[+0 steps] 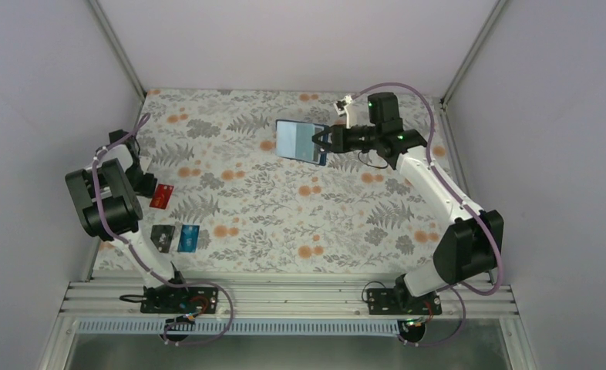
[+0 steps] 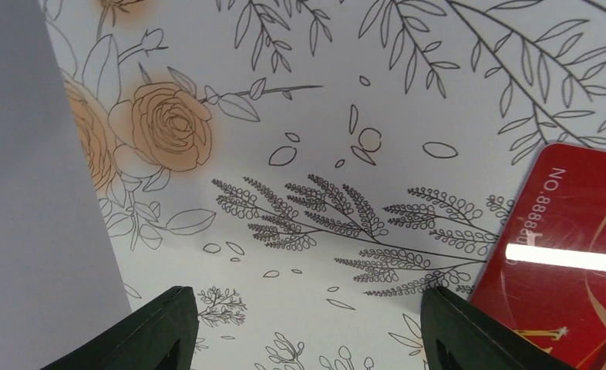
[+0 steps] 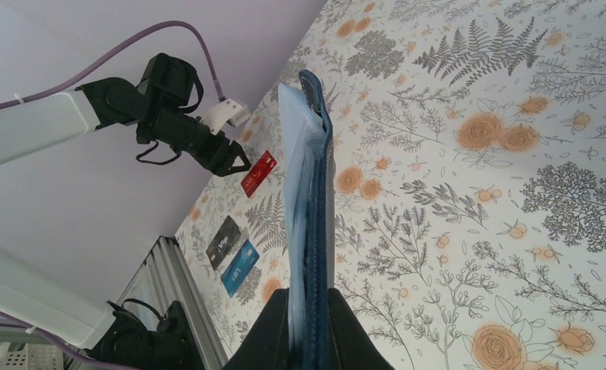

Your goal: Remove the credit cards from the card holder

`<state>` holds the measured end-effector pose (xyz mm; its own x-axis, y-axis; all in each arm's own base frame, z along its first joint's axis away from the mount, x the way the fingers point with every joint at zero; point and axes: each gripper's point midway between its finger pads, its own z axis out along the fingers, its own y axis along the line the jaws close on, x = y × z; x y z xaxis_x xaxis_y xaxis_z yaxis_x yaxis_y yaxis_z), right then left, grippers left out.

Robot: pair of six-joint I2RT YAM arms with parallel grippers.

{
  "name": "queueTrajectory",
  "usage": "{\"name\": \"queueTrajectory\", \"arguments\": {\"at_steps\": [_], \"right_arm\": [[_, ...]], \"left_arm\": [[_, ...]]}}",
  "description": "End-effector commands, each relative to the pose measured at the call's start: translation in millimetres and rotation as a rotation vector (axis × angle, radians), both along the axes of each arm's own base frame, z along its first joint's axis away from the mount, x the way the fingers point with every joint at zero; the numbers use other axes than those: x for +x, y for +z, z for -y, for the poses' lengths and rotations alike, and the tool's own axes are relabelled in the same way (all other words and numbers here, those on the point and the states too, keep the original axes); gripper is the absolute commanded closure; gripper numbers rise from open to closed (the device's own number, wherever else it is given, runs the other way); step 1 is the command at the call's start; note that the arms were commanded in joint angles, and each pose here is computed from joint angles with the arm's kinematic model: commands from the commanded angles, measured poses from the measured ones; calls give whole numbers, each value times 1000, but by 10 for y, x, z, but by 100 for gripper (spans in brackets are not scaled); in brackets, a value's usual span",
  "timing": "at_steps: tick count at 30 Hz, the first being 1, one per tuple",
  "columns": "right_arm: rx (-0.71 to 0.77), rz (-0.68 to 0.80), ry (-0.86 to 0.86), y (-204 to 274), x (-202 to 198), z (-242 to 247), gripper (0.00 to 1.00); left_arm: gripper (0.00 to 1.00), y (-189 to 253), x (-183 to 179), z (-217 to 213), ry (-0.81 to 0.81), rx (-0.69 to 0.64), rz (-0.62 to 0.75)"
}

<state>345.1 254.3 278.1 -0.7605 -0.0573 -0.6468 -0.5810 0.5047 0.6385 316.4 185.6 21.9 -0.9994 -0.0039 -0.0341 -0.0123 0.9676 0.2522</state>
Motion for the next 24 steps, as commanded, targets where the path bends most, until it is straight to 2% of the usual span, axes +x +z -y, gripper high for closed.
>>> {"name": "queueTrajectory", "arguments": {"at_steps": [1, 9, 24], "right_arm": [[14, 25, 7, 132, 28, -15, 96], [20, 21, 16, 119, 25, -28, 96], [19, 29, 27, 107, -21, -20, 96]], "left_arm": [[27, -285, -304, 113, -12, -25, -89], [27, -340, -507, 186, -17, -31, -129], [26, -279, -652, 353, -35, -60, -131]]}}
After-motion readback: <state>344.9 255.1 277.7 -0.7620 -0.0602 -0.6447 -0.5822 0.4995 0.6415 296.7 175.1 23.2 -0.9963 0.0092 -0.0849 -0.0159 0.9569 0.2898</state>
